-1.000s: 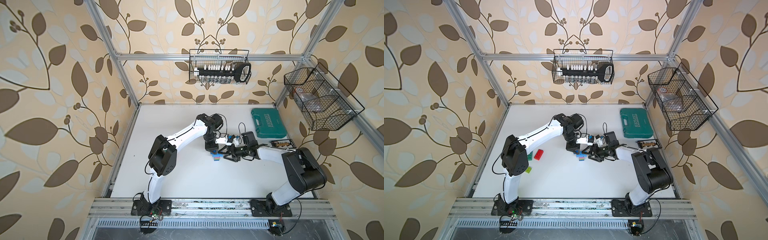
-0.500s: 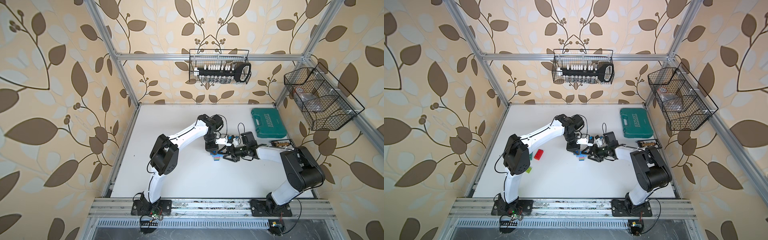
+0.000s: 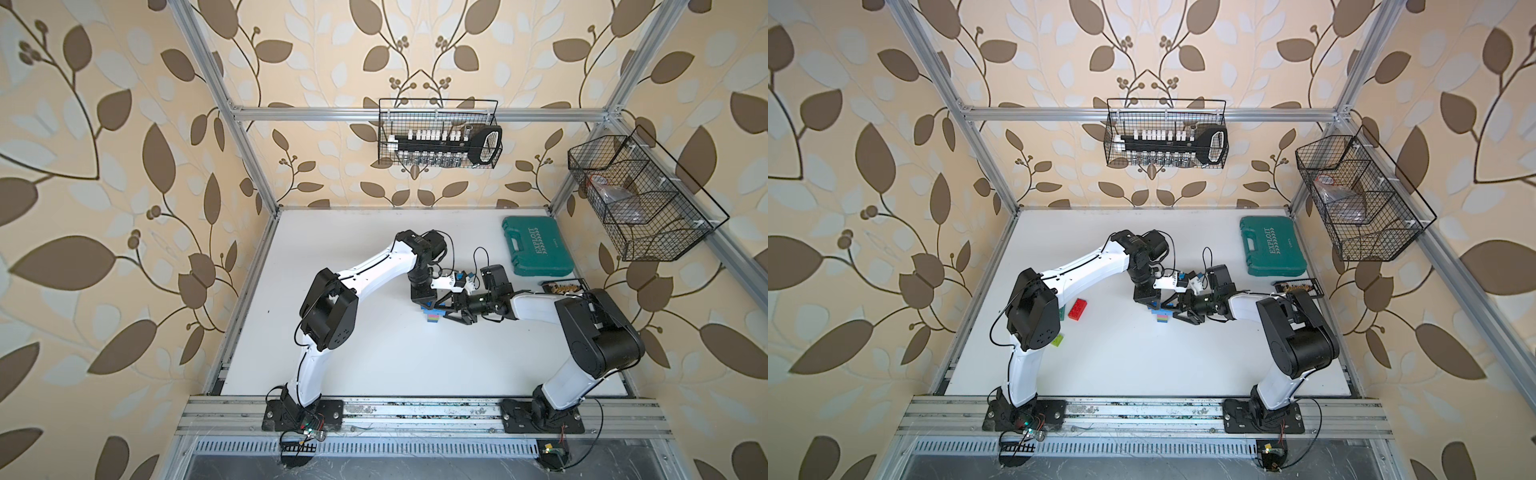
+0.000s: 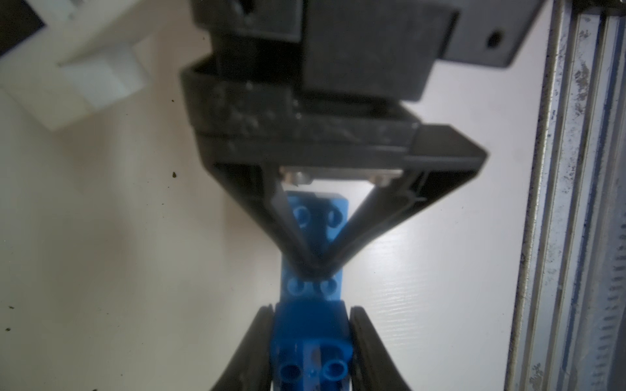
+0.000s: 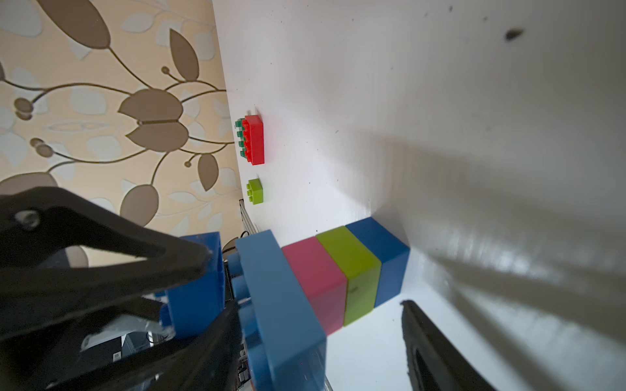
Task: Assemble a spoon with lego
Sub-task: Assemble the lego brick with the lego brick.
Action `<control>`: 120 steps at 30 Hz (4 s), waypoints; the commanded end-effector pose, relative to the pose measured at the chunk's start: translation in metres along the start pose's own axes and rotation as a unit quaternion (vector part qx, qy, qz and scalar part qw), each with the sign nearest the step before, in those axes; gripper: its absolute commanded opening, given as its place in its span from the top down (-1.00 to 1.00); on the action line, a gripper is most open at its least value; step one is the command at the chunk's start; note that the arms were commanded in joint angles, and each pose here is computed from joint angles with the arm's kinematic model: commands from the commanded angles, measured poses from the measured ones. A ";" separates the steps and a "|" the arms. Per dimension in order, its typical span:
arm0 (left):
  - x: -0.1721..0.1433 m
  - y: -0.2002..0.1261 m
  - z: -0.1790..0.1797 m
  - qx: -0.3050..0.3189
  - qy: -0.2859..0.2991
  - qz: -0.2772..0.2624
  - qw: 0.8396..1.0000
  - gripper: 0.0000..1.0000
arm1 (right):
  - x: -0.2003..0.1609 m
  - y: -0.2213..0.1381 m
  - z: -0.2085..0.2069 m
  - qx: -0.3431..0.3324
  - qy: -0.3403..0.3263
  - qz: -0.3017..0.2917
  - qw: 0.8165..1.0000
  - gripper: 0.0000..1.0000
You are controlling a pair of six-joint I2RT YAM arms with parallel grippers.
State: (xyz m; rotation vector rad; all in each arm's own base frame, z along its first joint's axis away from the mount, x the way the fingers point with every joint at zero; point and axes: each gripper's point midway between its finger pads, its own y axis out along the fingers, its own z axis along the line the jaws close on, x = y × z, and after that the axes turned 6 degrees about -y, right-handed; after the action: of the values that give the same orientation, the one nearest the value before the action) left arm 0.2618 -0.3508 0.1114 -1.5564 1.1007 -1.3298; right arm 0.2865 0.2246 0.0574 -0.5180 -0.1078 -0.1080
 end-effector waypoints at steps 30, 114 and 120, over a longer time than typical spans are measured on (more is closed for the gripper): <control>-0.007 -0.013 -0.009 0.009 0.046 0.007 0.999 0.81 | -0.008 -0.001 0.001 0.040 0.013 -0.003 0.999 -0.44; -0.025 0.028 -0.025 0.007 -0.028 0.065 0.997 0.80 | -0.015 0.006 -0.038 -0.025 0.065 0.011 0.997 -0.20; -0.035 0.039 -0.034 -0.024 -0.029 0.098 0.995 0.79 | -0.015 0.006 -0.039 -0.028 0.067 0.012 0.997 -0.19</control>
State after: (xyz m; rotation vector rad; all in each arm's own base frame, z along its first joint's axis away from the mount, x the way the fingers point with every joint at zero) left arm 0.2493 -0.3469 0.1006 -1.4722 1.0585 -1.2890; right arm 0.2810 0.2255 0.0561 -0.4357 -0.0792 -0.0911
